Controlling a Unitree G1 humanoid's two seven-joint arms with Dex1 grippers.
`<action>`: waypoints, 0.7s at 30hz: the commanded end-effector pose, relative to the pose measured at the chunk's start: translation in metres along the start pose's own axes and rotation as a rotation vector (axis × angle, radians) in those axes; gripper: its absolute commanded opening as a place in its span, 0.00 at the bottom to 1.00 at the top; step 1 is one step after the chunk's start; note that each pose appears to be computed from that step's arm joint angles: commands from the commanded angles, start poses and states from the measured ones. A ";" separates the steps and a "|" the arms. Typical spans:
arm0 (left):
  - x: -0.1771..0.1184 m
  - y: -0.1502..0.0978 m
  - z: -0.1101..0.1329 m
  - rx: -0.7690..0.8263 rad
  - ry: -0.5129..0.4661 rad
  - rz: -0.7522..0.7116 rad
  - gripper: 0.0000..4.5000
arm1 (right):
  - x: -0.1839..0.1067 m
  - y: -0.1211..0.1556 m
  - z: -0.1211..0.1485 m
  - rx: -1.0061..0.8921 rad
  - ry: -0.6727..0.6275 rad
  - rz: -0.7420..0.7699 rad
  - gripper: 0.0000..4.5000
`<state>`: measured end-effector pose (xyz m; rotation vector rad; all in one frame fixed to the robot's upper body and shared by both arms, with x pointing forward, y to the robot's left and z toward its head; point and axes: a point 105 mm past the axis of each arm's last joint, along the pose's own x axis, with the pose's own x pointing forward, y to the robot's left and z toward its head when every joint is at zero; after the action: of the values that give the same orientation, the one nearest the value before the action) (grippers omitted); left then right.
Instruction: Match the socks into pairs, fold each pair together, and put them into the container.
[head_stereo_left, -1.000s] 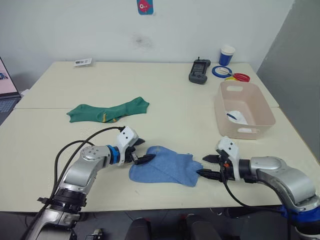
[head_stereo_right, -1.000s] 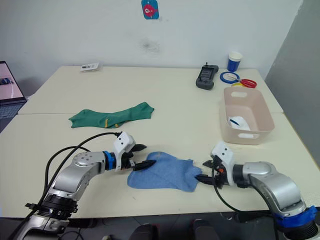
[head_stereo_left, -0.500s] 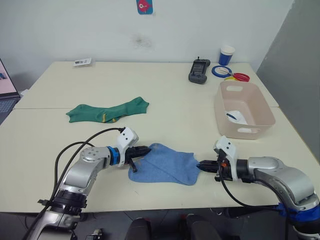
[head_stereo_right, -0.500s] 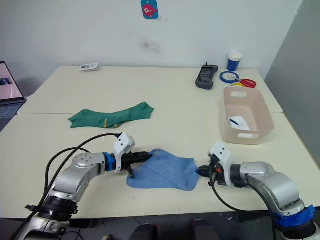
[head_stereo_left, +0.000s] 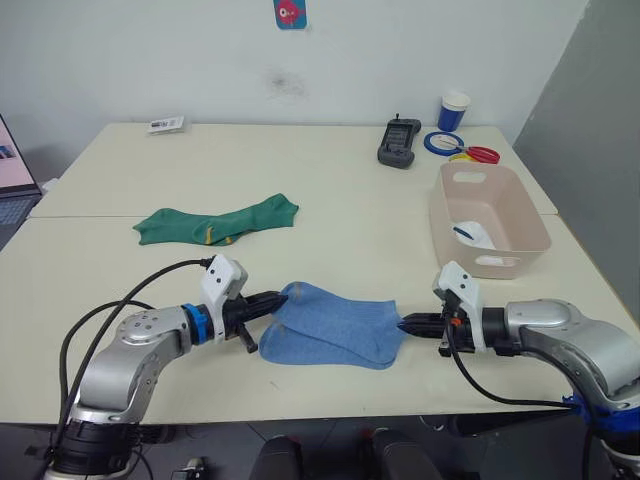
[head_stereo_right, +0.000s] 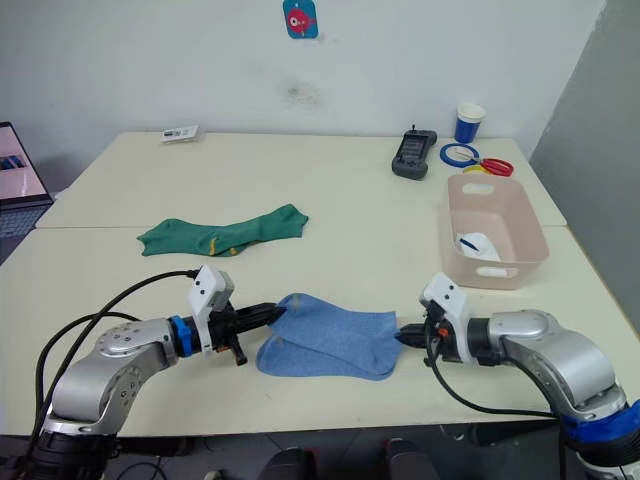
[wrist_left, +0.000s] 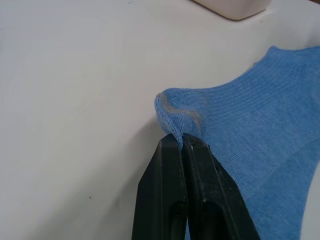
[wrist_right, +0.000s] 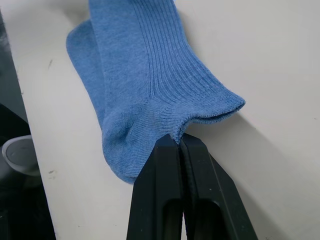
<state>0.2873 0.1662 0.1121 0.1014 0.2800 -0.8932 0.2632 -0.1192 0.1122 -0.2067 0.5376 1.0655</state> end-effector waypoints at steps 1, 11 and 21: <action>-0.006 -0.003 0.014 0.027 -0.033 0.002 0.01 | -0.001 -0.003 0.005 -0.046 -0.003 -0.019 0.00; -0.021 -0.016 0.001 -0.038 0.033 0.024 0.01 | -0.002 -0.003 0.002 -0.031 -0.004 -0.022 0.00; -0.017 -0.039 -0.023 -0.053 0.068 0.017 0.01 | 0.002 -0.001 -0.005 0.021 0.017 0.023 0.00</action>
<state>0.2433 0.1661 0.0913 0.0550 0.4065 -0.8486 0.2628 -0.1217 0.1023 -0.1906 0.5844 1.0665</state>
